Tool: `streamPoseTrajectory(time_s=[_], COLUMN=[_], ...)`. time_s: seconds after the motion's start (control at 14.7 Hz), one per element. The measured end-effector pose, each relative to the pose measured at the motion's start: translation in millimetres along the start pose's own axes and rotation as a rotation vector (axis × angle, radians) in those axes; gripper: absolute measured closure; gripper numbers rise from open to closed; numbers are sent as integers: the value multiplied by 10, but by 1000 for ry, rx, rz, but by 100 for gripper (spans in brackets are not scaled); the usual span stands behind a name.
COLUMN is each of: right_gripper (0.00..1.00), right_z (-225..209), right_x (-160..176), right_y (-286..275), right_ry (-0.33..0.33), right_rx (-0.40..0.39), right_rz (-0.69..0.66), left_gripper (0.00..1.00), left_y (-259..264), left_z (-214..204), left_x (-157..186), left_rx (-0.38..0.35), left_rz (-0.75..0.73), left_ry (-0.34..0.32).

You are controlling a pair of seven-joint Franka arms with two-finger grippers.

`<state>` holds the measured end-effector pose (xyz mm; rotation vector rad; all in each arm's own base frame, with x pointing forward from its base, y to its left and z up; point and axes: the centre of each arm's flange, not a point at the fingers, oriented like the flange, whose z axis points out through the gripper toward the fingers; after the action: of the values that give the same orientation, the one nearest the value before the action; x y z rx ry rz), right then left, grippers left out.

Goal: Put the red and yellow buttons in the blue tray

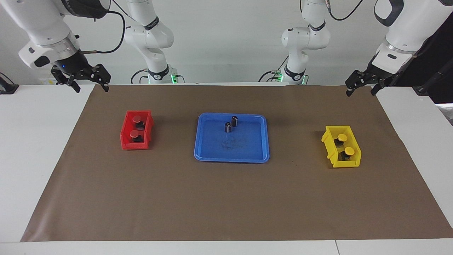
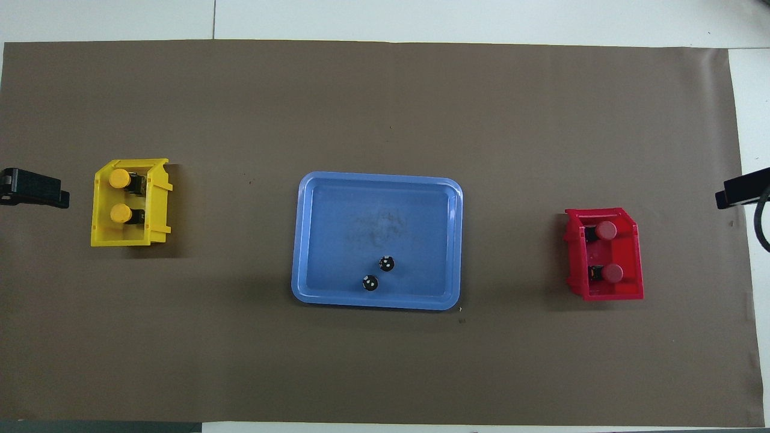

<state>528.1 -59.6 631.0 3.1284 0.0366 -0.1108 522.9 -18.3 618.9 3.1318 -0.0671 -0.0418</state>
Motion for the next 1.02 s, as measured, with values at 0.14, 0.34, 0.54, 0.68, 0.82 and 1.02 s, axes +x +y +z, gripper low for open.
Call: streamPoseTrajectory(time_s=[0.14, 0.34, 0.54, 0.68, 0.82, 1.02], right_gripper=[0, 0, 2, 12, 15, 18], right_z=[0, 41, 237, 467, 792, 1385], right_x=[0, 4, 84, 162, 234, 328], right_y=[13, 17, -28, -159, -296, -329], right_ry=[1, -5, 10, 19, 28, 39], right_rx=[0, 1, -1, -3, -5, -6], right_rz=[3, 3, -3, -25, -32, -36], left_gripper=[0, 0, 0, 0, 0, 0], left_y=[0, 0, 0, 0, 0, 0], left_z=[0, 0, 0, 0, 0, 0], left_x=[0, 0, 0, 0, 0, 0], left_rx=[0, 0, 0, 0, 0, 0], left_rz=[0, 0, 0, 0, 0, 0], left_ry=[0, 0, 0, 0, 0, 0])
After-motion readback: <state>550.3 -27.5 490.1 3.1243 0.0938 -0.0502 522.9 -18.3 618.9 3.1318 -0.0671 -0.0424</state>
